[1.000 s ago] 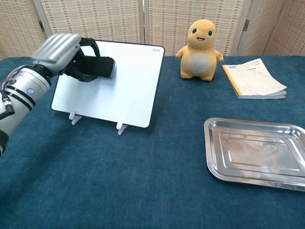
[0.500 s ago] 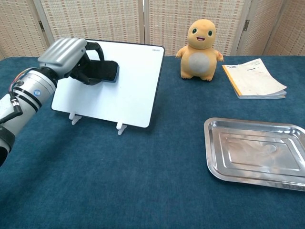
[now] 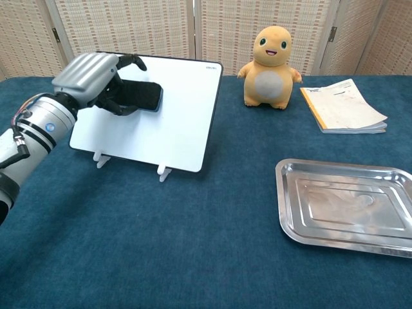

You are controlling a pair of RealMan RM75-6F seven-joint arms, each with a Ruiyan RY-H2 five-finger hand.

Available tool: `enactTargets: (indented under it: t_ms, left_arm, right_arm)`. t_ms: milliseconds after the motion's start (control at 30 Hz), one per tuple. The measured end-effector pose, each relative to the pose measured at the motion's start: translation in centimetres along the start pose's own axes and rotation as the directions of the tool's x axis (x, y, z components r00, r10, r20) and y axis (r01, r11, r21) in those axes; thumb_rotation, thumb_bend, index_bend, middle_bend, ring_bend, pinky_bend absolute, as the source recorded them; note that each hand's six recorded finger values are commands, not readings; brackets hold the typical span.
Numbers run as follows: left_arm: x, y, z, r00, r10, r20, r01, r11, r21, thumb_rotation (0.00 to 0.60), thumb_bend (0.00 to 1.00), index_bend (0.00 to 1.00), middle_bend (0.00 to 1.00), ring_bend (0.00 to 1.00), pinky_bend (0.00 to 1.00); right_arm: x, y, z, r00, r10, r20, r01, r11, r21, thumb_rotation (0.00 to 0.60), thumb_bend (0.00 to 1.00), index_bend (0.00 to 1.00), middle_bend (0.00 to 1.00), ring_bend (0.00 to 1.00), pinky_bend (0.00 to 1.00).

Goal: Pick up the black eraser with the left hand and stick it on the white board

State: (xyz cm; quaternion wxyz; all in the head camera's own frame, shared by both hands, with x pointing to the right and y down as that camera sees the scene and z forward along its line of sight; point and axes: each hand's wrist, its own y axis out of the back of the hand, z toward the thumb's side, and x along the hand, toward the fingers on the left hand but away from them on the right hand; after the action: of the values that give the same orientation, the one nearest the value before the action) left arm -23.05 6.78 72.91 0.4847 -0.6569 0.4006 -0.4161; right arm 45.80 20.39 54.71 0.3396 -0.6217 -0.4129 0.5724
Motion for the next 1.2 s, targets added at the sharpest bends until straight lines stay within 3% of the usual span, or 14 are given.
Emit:
enactTargets:
  t_ms: [267,500,600,700,767,867,933,1000,1100,1200]
  left_arm:
    - [-1.0,0.2,0.0,1.000,0.001,0.015,-0.001,1.000,-0.001,0.600,0.27,0.19,1.00,1.00,1.00]
    - [-4.0,0.8,0.0,0.999,-0.018,0.038,0.019,1.000,-0.006,0.600,0.25,0.10,1.00,0.98,1.00]
    - [-6.2,1.7,-0.1,0.998,-0.044,0.054,0.045,0.999,-0.016,0.600,0.25,0.07,1.00,0.92,1.00]
    - [-9.1,3.1,-1.0,0.995,-0.087,0.055,0.087,0.996,-0.009,0.600,0.25,0.05,0.99,0.76,0.91]
    - [-11.2,4.4,-2.0,0.992,-0.116,0.040,0.117,0.993,-0.006,0.600,0.24,0.05,0.88,0.61,0.79]
    - [-15.7,6.8,-4.1,0.981,-0.191,-0.019,0.191,0.981,-0.020,0.600,0.24,0.02,0.62,0.40,0.60]
    - [-19.2,8.7,-6.0,0.961,-0.263,-0.085,0.262,0.965,-0.028,0.600,0.24,0.00,0.36,0.18,0.40]
    - [-22.9,10.9,-8.0,0.931,-0.321,-0.173,0.318,0.947,-0.043,0.600,0.24,0.00,0.28,0.10,0.31]
    - [-27.1,14.0,-9.8,0.899,-0.330,-0.287,0.324,0.944,-0.069,0.600,0.24,0.00,0.19,0.02,0.16]
    - [-29.1,16.0,-10.5,0.901,-0.280,-0.331,0.270,0.960,-0.077,0.600,0.23,0.01,0.12,0.00,0.10]
  right_arm:
    - [0.1,0.2,0.0,1.000,-0.011,0.001,0.011,1.000,-0.007,0.600,0.15,0.00,0.00,0.00,0.10]
    - [0.5,0.3,0.4,0.999,-0.028,-0.015,0.028,1.000,-0.005,0.600,0.15,0.00,0.00,0.00,0.10]
    - [0.8,0.3,0.6,0.999,-0.031,-0.026,0.031,1.000,-0.001,0.600,0.15,0.00,0.00,0.00,0.10]
    - [1.0,0.2,0.9,0.999,-0.031,-0.033,0.031,0.999,0.007,0.600,0.15,0.00,0.00,0.00,0.10]
    - [1.1,0.0,0.9,0.999,-0.027,-0.034,0.027,1.000,0.015,0.600,0.15,0.00,0.00,0.00,0.10]
    - [1.0,-0.4,1.0,0.999,-0.009,-0.031,0.010,0.999,0.033,0.600,0.15,0.00,0.00,0.00,0.10]
    - [0.9,-0.7,1.2,1.000,0.002,-0.030,-0.001,0.999,0.048,0.600,0.15,0.00,0.00,0.00,0.10]
    - [0.8,-1.0,1.4,0.999,0.011,-0.031,-0.009,0.998,0.064,0.600,0.15,0.00,0.00,0.00,0.10]
    - [0.6,-1.5,1.8,0.999,0.026,-0.037,-0.023,0.997,0.078,0.600,0.15,0.00,0.00,0.00,0.10]
    - [0.4,-1.6,2.1,0.998,0.032,-0.049,-0.029,0.997,0.067,0.600,0.15,0.00,0.00,0.00,0.10]
